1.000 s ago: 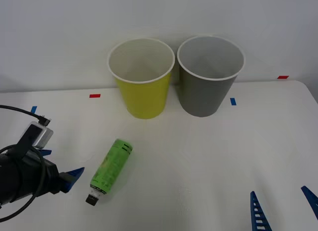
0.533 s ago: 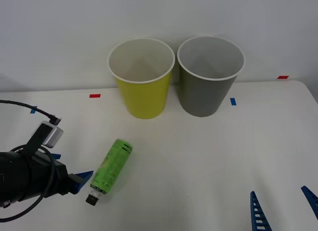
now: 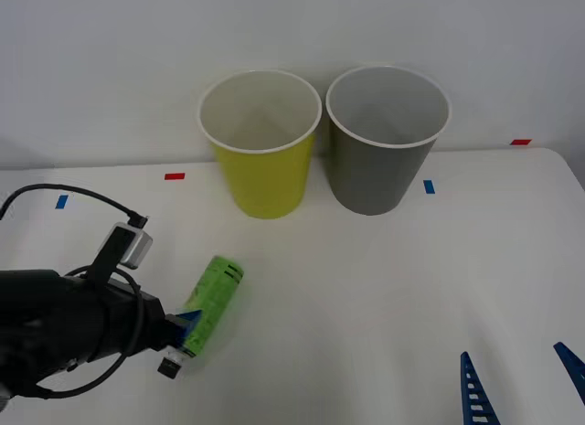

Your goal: Put cans in the gray bin and PET bottles in the light green bin.

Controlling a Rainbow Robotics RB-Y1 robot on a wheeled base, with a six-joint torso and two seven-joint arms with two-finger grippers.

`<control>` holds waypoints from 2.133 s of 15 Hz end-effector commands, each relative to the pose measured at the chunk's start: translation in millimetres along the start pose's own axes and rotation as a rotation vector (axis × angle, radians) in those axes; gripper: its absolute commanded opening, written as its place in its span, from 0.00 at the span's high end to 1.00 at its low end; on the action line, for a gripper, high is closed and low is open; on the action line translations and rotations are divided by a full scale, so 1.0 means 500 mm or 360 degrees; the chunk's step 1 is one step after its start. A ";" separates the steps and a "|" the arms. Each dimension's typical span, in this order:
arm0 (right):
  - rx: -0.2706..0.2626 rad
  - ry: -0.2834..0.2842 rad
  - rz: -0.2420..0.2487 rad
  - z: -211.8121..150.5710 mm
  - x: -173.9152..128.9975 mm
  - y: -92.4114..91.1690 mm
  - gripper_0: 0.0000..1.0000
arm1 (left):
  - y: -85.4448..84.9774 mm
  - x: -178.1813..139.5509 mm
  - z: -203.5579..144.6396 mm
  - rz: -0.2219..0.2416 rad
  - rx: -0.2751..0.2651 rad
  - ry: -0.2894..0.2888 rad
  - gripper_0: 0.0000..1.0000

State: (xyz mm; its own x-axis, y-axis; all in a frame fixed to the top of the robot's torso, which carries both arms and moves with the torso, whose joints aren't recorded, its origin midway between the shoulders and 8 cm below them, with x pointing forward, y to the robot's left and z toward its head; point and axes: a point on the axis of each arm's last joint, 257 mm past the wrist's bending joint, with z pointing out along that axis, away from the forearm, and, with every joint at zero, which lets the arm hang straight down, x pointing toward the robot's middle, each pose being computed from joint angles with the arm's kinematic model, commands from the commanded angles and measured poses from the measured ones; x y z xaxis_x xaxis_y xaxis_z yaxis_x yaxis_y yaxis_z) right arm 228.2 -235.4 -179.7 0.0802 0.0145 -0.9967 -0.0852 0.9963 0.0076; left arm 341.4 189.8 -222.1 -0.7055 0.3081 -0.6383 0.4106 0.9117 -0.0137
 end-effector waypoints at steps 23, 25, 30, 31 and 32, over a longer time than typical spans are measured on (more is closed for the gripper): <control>0.0000 0.0000 0.0000 0.000 0.000 0.000 0.00 | -0.026 -0.048 0.156 0.0231 -0.0230 0.0290 0.00; 0.0000 0.0000 0.0000 0.000 0.000 0.000 0.00 | -0.032 -0.055 0.160 0.0202 -0.0217 0.0300 0.00; 0.0000 0.0000 0.0000 0.000 0.000 0.000 0.00 | -0.041 -0.052 0.194 0.0110 -0.0197 0.0354 0.00; 0.0000 0.0000 0.0000 0.000 0.000 0.000 0.00 | -0.038 -0.053 0.197 0.0091 -0.0200 0.0357 0.00; 0.0000 0.0000 0.0000 0.000 0.000 0.000 0.00 | -0.038 -0.057 0.199 0.0075 -0.0198 0.0355 0.00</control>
State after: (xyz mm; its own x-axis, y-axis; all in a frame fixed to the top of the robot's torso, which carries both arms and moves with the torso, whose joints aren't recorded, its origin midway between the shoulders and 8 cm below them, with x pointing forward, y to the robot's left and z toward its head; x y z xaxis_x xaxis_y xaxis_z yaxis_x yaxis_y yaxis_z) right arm 228.2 -235.4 -179.7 0.0802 0.0145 -0.9967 -0.0852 0.9963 0.0077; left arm 409.0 137.2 -280.1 -0.7982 0.4011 -0.4494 0.3896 0.9128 0.1226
